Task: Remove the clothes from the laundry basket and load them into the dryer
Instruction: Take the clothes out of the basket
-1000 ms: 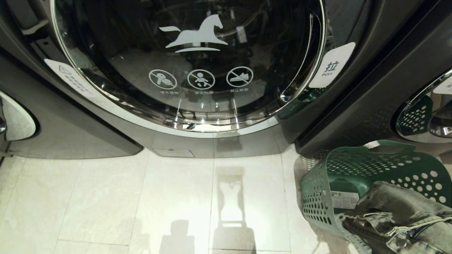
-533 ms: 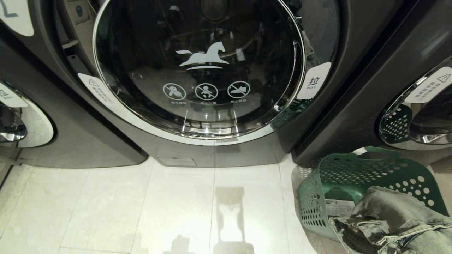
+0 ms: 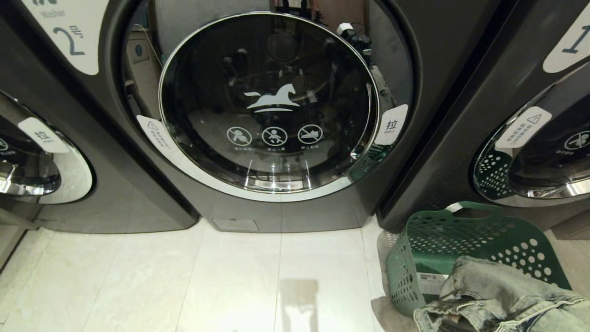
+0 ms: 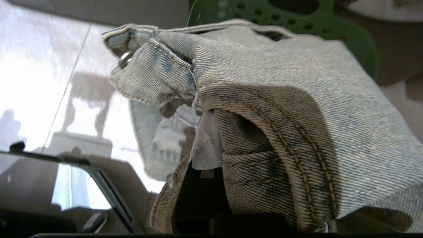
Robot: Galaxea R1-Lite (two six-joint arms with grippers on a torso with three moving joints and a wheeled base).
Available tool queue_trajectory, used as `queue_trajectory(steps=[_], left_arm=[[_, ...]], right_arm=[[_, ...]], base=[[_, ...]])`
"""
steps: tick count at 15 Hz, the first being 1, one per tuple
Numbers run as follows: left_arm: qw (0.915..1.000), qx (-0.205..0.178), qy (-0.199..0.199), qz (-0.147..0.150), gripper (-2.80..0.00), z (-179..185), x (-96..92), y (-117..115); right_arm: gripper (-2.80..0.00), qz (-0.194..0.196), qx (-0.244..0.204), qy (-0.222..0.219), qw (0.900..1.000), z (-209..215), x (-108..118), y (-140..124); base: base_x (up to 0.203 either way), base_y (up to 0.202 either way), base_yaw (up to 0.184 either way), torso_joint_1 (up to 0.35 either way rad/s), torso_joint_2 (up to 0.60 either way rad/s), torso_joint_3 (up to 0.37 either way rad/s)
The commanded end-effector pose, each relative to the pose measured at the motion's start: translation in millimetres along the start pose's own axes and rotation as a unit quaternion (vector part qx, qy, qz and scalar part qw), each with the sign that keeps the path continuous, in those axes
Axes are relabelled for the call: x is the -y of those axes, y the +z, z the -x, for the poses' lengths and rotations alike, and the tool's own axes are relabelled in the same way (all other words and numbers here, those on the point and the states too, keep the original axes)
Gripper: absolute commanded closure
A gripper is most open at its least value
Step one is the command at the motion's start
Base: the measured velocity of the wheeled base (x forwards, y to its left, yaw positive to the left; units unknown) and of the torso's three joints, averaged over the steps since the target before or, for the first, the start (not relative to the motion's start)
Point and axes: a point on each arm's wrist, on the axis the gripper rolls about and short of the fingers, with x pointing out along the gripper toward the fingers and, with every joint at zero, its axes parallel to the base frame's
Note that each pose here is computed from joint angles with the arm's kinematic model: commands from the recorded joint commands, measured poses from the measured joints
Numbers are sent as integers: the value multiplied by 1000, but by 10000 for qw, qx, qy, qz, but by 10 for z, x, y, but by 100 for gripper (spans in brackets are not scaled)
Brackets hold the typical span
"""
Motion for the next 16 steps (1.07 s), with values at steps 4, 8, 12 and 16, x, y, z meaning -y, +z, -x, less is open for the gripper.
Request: queue_trajectory(steps=[4, 8, 12, 16], left_arm=[[10000, -14, 7, -2, 0, -2, 0, -2], [10000, -14, 7, 8, 0, -2, 0, -2], [10000, -8, 7, 15, 0, -1, 0, 1], [10000, -4, 7, 8, 0, 0, 0, 1]], right_arm=[[0, 76, 844, -198, 9962, 97, -15, -51], [0, 60, 829, -245, 9962, 97, -13, -53], [0, 72, 837, -244, 9962, 97, -13, -52], [0, 55, 828, -249, 9962, 97, -13, -53]], base=[[0, 0, 0, 0, 4, 205], [0, 0, 0, 5, -4, 197], [0, 0, 0, 1, 1, 207], [0, 0, 0, 4, 5, 202]])
